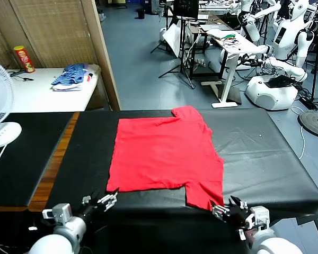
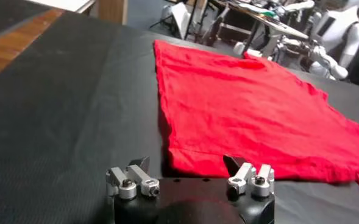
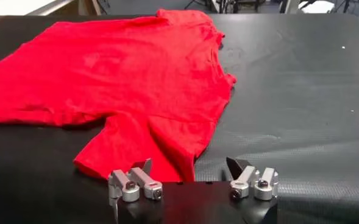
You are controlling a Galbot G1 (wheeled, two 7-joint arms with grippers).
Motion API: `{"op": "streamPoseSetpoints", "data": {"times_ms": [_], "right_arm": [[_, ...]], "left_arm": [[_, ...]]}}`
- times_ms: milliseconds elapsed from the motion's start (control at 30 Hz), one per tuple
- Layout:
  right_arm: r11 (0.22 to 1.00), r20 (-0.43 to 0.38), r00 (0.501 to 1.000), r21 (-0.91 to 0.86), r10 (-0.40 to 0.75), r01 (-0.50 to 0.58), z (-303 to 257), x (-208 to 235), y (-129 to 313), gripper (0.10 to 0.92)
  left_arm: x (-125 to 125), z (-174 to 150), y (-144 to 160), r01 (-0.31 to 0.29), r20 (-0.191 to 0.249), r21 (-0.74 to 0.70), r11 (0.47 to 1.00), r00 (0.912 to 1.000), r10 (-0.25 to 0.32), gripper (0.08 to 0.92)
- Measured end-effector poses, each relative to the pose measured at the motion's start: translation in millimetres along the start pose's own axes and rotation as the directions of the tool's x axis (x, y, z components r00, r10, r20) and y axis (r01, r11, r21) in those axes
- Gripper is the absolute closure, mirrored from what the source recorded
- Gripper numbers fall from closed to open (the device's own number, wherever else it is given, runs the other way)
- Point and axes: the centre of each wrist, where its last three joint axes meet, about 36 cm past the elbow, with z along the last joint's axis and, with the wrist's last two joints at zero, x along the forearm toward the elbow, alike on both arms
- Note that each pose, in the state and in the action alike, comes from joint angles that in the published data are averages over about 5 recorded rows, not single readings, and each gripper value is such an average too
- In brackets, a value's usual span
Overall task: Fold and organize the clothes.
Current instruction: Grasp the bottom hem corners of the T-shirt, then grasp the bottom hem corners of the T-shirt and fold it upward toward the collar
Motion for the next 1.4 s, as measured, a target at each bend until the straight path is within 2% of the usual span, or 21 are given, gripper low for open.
{"op": "streamPoseSetpoints", "data": {"times_ms": [67, 167, 233, 333, 500, 633, 700, 833, 967, 1033, 1133, 1267, 1400], "right_arm": [[1.000, -0.002, 1.000, -0.003, 0.002, -0.002, 1, -1, 1, 0.275], [1.000, -0.007, 1.000, -0.009, 0.005, -0.005, 3, -3, 2, 0.391], [1.000, -0.009, 1.000, -0.010, 0.006, -0.006, 4, -5, 4, 0.500], [1.000, -0.010, 1.000, -0.008, 0.008, -0.008, 7, -7, 7, 0.650], [1.000, -0.004, 1.000, -0.015, 0.009, -0.009, 11, -6, 11, 0.873], [1.000, -0.017, 1.000, -0.017, 0.024, -0.025, 9, 1, 13, 0.899], [0.999, -0.025, 0.999, -0.017, 0.033, -0.033, 7, 6, 14, 0.900], [0.999, -0.009, 0.999, -0.018, 0.038, -0.038, 1, 20, 15, 0.900], [0.999, 0.062, 0.998, -0.024, 0.022, -0.021, -4, 25, 10, 0.900], [0.999, 0.113, 0.994, -0.033, 0.006, -0.002, -6, 22, 5, 0.900], [0.999, 0.184, 0.983, -0.038, -0.017, 0.024, -7, 8, -4, 0.900], [0.999, 0.260, 0.965, -0.024, -0.022, 0.029, -11, -21, -17, 0.900], [1.000, 0.325, 0.945, -0.011, -0.024, 0.029, -21, -55, -24, 0.900]], "left_arm": [[-1, 0, 0, 0.000, 0.000, 0.010, 1.000, 1.0000, 0.000, 0.201], [-4, 2, 0, 0.001, -0.003, 0.043, 0.999, 1.0000, -0.001, 0.201], [-6, 3, 0, 0.003, -0.005, 0.058, 0.998, 1.0000, -0.003, 0.218], [-8, 5, 2, 0.008, -0.008, 0.061, 0.998, 0.9999, -0.008, 0.345], [-11, 8, 5, 0.015, -0.016, 0.059, 0.998, 0.9998, -0.014, 0.609], [-8, 11, 5, 0.018, -0.018, 0.051, 0.999, 0.9997, -0.017, 0.832], [-5, 12, 3, 0.020, -0.019, 0.047, 0.999, 0.9996, -0.019, 0.870], [6, 14, -2, 0.024, -0.019, 0.046, 0.999, 0.9995, -0.024, 0.875], [21, 11, -7, 0.026, -0.008, 0.045, 0.999, 0.9996, -0.025, 0.875], [26, 8, -10, 0.019, 0.019, 0.038, 0.999, 0.9996, -0.019, 0.875], [27, 4, -14, 0.001, 0.085, 0.017, 1.000, 0.9964, -0.002, 0.875], [17, 1, -19, -0.013, 0.162, 0.008, 1.000, 0.9867, 0.012, 0.875], [-1, -2, -23, 0.000, 0.223, 0.009, 1.000, 0.9748, -0.002, 0.875]]}}
